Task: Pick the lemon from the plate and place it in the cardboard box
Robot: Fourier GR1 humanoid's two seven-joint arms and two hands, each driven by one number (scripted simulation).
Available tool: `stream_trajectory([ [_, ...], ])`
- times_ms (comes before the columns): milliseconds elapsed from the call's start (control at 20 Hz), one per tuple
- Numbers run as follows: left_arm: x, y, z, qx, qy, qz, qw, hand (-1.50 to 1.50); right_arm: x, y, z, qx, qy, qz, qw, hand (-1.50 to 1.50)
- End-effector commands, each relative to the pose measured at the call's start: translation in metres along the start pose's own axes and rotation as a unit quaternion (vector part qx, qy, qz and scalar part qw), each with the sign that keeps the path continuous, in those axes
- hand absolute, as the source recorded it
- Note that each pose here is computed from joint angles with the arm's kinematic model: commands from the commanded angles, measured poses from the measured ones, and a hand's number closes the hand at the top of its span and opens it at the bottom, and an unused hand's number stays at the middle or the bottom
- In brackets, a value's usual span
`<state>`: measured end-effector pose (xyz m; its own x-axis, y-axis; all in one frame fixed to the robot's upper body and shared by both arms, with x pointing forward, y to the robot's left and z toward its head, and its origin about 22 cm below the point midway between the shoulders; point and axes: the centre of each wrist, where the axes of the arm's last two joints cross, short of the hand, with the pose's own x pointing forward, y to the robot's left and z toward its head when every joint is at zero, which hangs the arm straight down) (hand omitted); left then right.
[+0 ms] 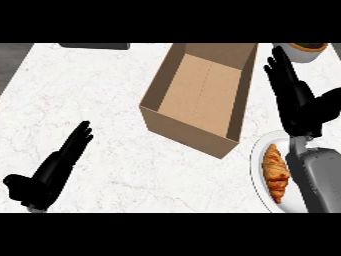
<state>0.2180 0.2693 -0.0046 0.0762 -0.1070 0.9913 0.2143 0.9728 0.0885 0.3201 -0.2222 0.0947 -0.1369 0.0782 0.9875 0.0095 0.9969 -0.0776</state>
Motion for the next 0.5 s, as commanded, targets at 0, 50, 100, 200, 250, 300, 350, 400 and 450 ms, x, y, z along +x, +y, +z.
stream_trajectory([
  [0,-0.011,0.018,-0.002,0.057,0.002,-0.042,0.9975,0.0,0.007,-0.017,-0.001,0.041,-0.012,0.002,0.999,-1.5],
  [50,0.009,0.047,0.003,0.099,0.007,-0.08,0.9919,0.0,-0.028,-0.034,0.02,0.063,0.002,-0.002,0.998,-1.5],
  [100,0.012,0.061,-0.003,0.149,0.016,-0.106,0.9831,0.0,-0.021,-0.049,0.031,0.091,0.005,-0.004,0.996,-1.5],
  [200,0.018,0.097,0.007,0.217,0.02,-0.175,0.9603,0.0,-0.037,-0.079,0.039,0.119,0.019,0.006,0.993,-1.5],
  [250,0.025,0.113,0.008,0.26,0.027,-0.201,0.9443,0.0,-0.042,-0.087,0.048,0.143,0.031,0.007,0.989,-1.5],
  [300,0.006,0.081,0.009,0.181,0.043,-0.15,0.971,0.0,0.017,-0.082,0.019,0.184,-0.053,0.273,0.943,-1.5],
  [350,0.011,0.091,0.008,0.204,0.043,-0.167,0.9637,0.0,0.011,-0.1,0.026,0.201,-0.022,0.336,0.92,-1.5],
  [400,0.014,0.1,0.01,0.22,0.05,-0.184,0.9568,0.0,-0.003,-0.111,0.038,0.225,-0.013,0.355,0.907,-1.5],
  [450,0.016,0.103,0.01,0.239,0.046,-0.191,0.9508,0.0,-0.033,-0.128,0.058,0.237,0.013,0.332,0.913,-1.5],
])
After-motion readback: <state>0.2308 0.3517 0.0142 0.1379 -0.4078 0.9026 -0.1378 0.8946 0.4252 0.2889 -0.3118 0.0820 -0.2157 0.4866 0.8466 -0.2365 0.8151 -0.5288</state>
